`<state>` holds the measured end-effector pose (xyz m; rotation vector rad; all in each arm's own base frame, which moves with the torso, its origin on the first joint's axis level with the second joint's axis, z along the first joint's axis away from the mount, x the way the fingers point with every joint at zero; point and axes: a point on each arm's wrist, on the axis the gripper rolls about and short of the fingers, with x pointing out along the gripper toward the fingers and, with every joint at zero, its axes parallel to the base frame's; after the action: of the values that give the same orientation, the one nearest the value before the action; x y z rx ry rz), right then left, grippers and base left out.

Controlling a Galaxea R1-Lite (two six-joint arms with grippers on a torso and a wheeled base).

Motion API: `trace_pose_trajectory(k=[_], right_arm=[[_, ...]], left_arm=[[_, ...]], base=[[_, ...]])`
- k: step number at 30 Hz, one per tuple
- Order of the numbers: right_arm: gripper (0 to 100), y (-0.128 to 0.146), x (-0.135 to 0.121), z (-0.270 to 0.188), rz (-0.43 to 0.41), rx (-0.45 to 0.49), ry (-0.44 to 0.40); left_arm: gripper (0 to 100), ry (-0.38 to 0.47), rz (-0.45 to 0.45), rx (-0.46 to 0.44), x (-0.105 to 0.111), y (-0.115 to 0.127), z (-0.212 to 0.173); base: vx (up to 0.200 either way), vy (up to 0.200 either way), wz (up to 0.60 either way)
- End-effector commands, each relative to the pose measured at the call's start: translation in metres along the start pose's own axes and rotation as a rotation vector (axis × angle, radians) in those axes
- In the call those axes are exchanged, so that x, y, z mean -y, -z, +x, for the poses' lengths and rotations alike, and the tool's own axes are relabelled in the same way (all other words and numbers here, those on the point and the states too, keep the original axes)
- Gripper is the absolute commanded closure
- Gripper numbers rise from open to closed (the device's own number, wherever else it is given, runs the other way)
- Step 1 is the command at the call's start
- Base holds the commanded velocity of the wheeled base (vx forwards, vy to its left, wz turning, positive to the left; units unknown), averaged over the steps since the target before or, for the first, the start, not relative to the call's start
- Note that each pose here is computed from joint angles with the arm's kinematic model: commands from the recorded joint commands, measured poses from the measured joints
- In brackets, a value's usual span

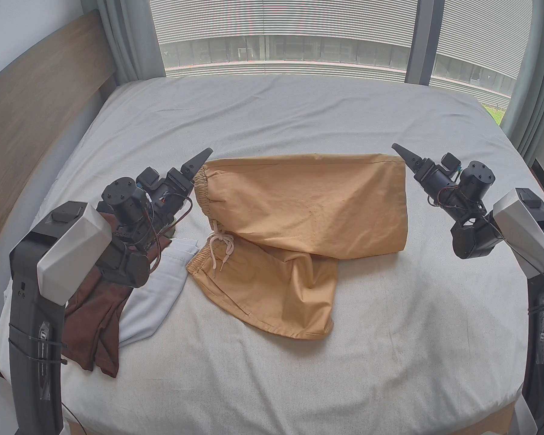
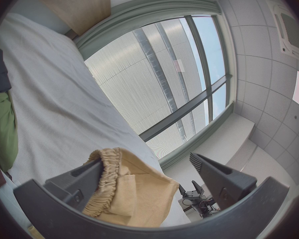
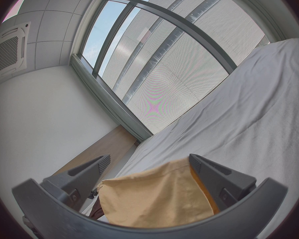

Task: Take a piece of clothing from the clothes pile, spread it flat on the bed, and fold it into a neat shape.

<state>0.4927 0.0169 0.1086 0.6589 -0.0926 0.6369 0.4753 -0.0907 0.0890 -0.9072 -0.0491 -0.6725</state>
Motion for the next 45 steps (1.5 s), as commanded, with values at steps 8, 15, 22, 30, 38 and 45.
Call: trace_pose_trajectory(k=[8,15,22,30,38,45], right_arm=[[0,-0.016,0.006,-0.011,-0.015,0.023,0.036],[0,0.005,-0.001,-0.026,-0.013,-0.046,0.073],[0,0.041,-0.022,-0.043,0.034,-0.174,0.109],[0,0.093,-0.041,-0.06,0.051,-0.318,0.11],[0,0.136,-0.052,-0.068,0.111,-0.441,0.113],[0,0.166,-0.05,-0.072,0.156,-0.515,0.13]], left_arm=[[0,-0.074,-0.033,0.014,-0.013,-0.011,0.001],[0,-0.124,-0.05,-0.01,-0.019,-0.009,-0.003],[0,-0.16,-0.06,-0.028,-0.002,-0.013,-0.022],[0,-0.204,0.016,-0.143,0.014,0.003,-0.072],[0,-0.209,0.039,-0.182,0.009,0.018,-0.096],[0,-0.216,0.051,-0.193,0.01,0.019,-0.1]], base=[[0.0,0.0,0.0],[0.0,0.0,0.0],[0.0,0.0,0.0],[0.0,0.0,0.0],[0.0,0.0,0.0],[0.0,0.0,0.0]])
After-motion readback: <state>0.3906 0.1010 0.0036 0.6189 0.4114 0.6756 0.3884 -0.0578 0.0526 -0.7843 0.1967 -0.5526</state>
